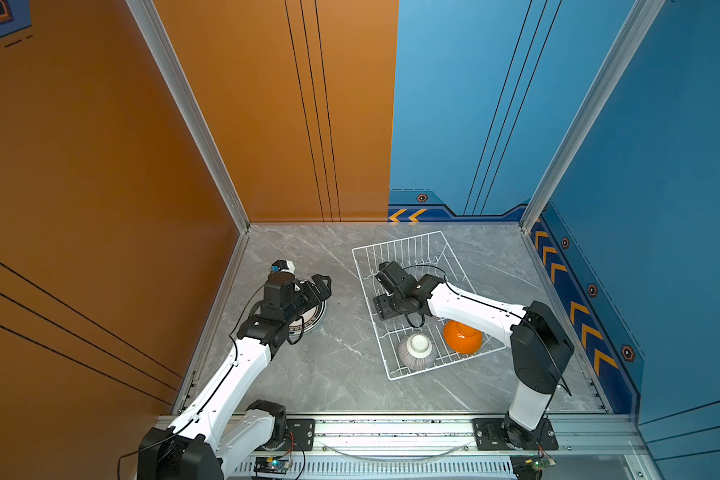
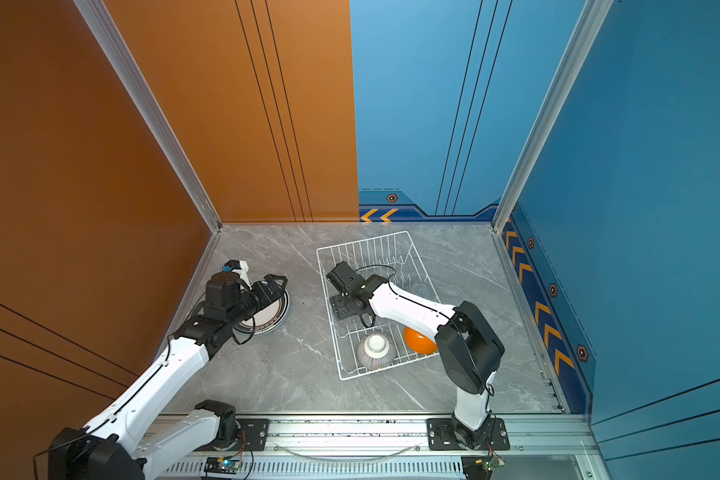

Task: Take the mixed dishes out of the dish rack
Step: 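Reach the right gripper into the rack and grasp a clear plastic cup, then lift the cup out of the rack and bring it toward the left gripper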

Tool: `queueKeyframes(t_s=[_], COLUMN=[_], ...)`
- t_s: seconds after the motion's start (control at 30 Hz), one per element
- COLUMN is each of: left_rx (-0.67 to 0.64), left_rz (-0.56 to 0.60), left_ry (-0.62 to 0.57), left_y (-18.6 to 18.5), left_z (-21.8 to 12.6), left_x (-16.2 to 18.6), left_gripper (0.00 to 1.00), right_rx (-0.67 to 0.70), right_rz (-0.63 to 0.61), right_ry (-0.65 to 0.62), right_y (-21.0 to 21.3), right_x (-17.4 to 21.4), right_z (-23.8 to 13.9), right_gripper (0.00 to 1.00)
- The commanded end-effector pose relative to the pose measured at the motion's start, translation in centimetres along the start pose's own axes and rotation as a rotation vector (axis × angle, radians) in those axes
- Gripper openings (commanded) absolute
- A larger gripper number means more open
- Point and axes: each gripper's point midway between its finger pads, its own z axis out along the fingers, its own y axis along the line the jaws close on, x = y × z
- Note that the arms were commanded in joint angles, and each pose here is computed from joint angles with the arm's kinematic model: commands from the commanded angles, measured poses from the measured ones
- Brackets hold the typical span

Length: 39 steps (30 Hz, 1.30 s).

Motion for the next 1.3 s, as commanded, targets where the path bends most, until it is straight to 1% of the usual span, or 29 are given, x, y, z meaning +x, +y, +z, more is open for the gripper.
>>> queueKeyframes(t_s=[0.0,0.07,0.13,0.2,0.23,0.3,0.33,0.5,0.73,0.77,0.83,1.07,1.27], left_rx=[0.038,0.046,0.053,0.055,0.057,0.061,0.061,0.067,0.129,0.144,0.175,0.362,0.512], left_rz=[0.005,0.002,0.003,0.004,0.005,0.009,0.01,0.008,0.006,0.012,0.029,0.085,0.141], left_ry=[-0.016,-0.014,-0.014,-0.018,-0.022,-0.023,-0.024,-0.029,-0.017,-0.014,-0.009,0.008,0.024], left_y=[-1.3,-1.5,-1.8,-1.9,-2.0,-2.2,-2.2,-2.5,-4.1,-4.6,-5.5,-9.6,-13.3], left_z=[-0.4,-0.4,-0.4,-0.5,-0.6,-0.7,-0.7,-0.8,-1.5,-1.7,-2.0,-2.4,-2.9], left_x=[-0.6,-0.7,-0.8,-0.9,-1.0,-1.1,-1.2,-1.4,-1.4,-1.4,-1.4,-1.1,0.0], left_gripper=[0.98,0.98,0.98,0.98,0.98,0.98,0.98,0.98,0.98,0.98,0.98,0.98,0.99], right_rx=[0.045,0.048,0.054,0.059,0.063,0.074,0.074,0.063,-0.03,-0.056,-0.082,-0.266,-0.332], right_rz=[-0.014,-0.019,-0.02,-0.017,-0.012,0.016,0.034,0.143,0.3,0.32,0.385,0.548,0.608], right_ry=[0.027,0.034,0.034,0.03,0.025,0.01,0.005,-0.036,-0.114,-0.134,-0.18,-0.344,-0.422], right_y=[-0.5,-0.4,-0.4,-0.5,-0.7,-1.1,-1.3,-2.9,-4.3,-4.0,-5.1,-5.6,-6.5], right_x=[0.6,0.7,0.8,0.8,0.6,0.3,0.2,-0.9,-3.1,-3.6,-4.6,-7.5,-8.3], right_z=[-0.3,-0.2,-0.3,-0.3,-0.5,-0.8,-1.0,-2.7,-6.1,-6.7,-7.9,-13.0,-16.6], right_gripper=[0.77,0.75,0.69,0.65,0.62,0.51,0.49,0.47,0.47,0.47,0.47,0.45,0.45])
